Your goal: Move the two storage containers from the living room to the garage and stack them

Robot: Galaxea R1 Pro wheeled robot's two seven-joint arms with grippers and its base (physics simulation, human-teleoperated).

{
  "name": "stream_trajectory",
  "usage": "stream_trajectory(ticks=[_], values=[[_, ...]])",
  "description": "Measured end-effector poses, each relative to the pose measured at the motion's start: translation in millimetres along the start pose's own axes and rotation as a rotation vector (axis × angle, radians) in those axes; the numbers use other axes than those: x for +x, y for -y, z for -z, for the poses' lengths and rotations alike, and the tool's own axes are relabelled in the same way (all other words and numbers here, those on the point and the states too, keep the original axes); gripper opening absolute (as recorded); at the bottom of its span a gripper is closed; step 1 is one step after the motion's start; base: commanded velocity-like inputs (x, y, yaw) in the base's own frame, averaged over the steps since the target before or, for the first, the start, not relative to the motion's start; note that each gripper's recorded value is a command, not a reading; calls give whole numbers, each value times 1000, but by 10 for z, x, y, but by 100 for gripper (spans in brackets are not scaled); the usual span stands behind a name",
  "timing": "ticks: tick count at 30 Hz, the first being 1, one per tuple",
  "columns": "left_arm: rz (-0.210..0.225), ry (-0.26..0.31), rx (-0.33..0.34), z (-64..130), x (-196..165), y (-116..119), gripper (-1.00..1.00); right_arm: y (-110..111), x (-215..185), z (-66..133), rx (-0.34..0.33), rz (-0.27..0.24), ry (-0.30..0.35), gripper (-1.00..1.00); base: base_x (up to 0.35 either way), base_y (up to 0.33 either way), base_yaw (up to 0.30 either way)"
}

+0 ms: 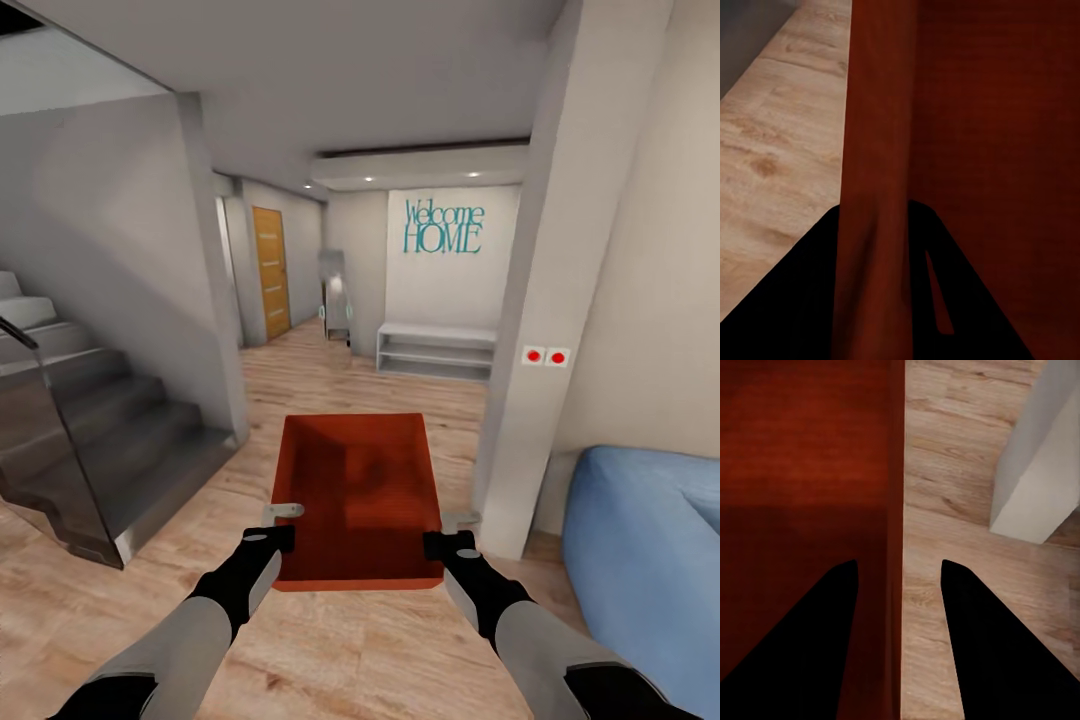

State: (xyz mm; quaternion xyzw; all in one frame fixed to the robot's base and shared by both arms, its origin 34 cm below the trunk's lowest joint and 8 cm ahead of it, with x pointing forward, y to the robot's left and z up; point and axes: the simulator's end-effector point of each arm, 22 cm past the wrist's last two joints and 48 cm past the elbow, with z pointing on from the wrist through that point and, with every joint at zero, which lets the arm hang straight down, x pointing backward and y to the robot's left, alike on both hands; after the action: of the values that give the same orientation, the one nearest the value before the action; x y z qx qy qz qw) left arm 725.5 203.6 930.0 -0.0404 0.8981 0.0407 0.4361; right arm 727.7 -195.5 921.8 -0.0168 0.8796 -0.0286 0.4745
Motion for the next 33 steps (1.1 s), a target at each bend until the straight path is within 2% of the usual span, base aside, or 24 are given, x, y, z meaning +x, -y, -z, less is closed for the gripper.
stream_trajectory(ticks=[7,33], values=[[0,0,0,0,-2,1,-100,1,-1,0,0,0,0,-100,322,0,161],[1,2,0,0,-4,0,-100,0,-6,0,0,0,2,-100,322,0,3]])
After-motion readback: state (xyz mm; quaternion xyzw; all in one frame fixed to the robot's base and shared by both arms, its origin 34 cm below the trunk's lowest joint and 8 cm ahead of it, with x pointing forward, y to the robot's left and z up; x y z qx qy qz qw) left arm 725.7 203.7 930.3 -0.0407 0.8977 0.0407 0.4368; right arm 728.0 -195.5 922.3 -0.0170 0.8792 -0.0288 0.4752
